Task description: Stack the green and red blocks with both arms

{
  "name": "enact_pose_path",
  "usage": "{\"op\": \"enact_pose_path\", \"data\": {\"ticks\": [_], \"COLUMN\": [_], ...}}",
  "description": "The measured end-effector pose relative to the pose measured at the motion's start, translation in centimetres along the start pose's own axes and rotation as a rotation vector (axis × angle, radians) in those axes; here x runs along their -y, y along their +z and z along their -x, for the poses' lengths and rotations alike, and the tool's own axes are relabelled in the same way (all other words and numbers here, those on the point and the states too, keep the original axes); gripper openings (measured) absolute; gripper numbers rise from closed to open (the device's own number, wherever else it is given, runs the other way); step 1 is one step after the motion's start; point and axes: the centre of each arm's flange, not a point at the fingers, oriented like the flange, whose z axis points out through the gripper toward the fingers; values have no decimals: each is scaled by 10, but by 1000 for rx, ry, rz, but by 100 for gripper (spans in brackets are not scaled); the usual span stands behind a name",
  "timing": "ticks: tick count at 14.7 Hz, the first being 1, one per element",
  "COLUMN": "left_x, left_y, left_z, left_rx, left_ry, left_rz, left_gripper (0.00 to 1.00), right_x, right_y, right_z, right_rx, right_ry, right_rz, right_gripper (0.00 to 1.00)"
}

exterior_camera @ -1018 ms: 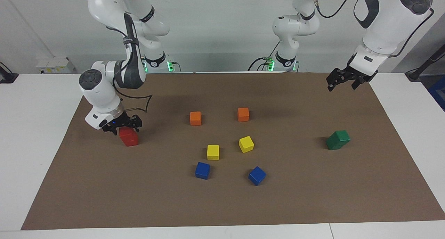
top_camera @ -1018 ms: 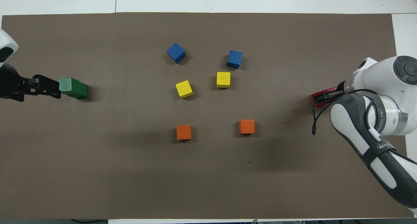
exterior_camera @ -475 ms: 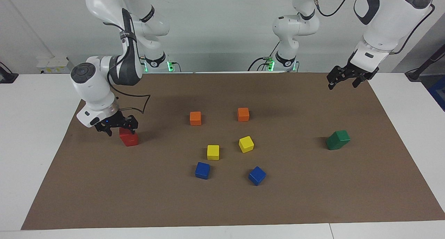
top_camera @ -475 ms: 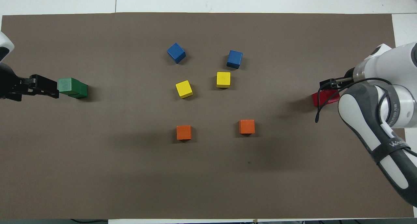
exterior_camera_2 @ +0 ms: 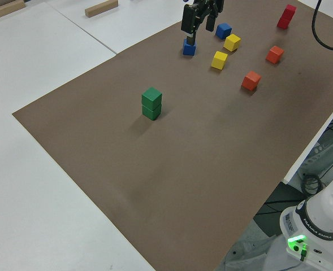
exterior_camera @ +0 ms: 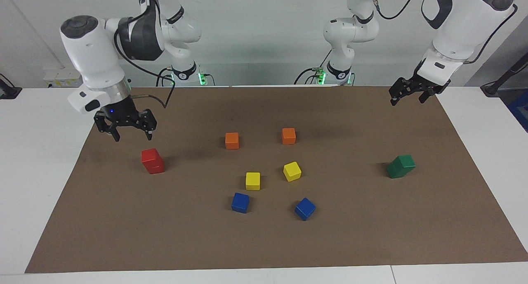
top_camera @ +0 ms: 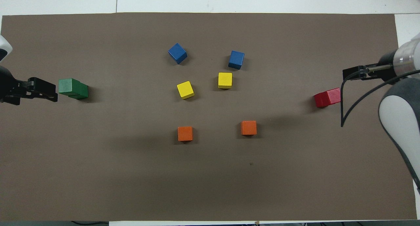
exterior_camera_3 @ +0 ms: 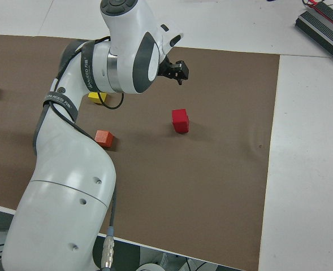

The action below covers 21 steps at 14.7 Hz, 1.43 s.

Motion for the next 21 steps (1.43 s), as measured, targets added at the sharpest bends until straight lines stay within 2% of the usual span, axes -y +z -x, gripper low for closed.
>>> {"op": "enact_pose_path", "data": {"ticks": [4,8,17,21], "left_x": [4,3,3,0], "left_y": [-11,-2,27,24], "left_z": [-1,-15,-33,-35], "left_rx": [-15,17,83,71], "left_ry": [-8,-6,-7,-1], "left_rz": [2,1,-1,-1], "left_gripper": [100,100,100,100], "right_x": [-10,-14,-23,-23], "right_y": [-52,-45,-58,-56], "right_z": [22,24,20,19], "right_rx": [85,140,156,158], "right_ry": [1,6,36,57], "right_rz": [-30,-35,-36,-35], "right_gripper": [100,100,100,100]}}
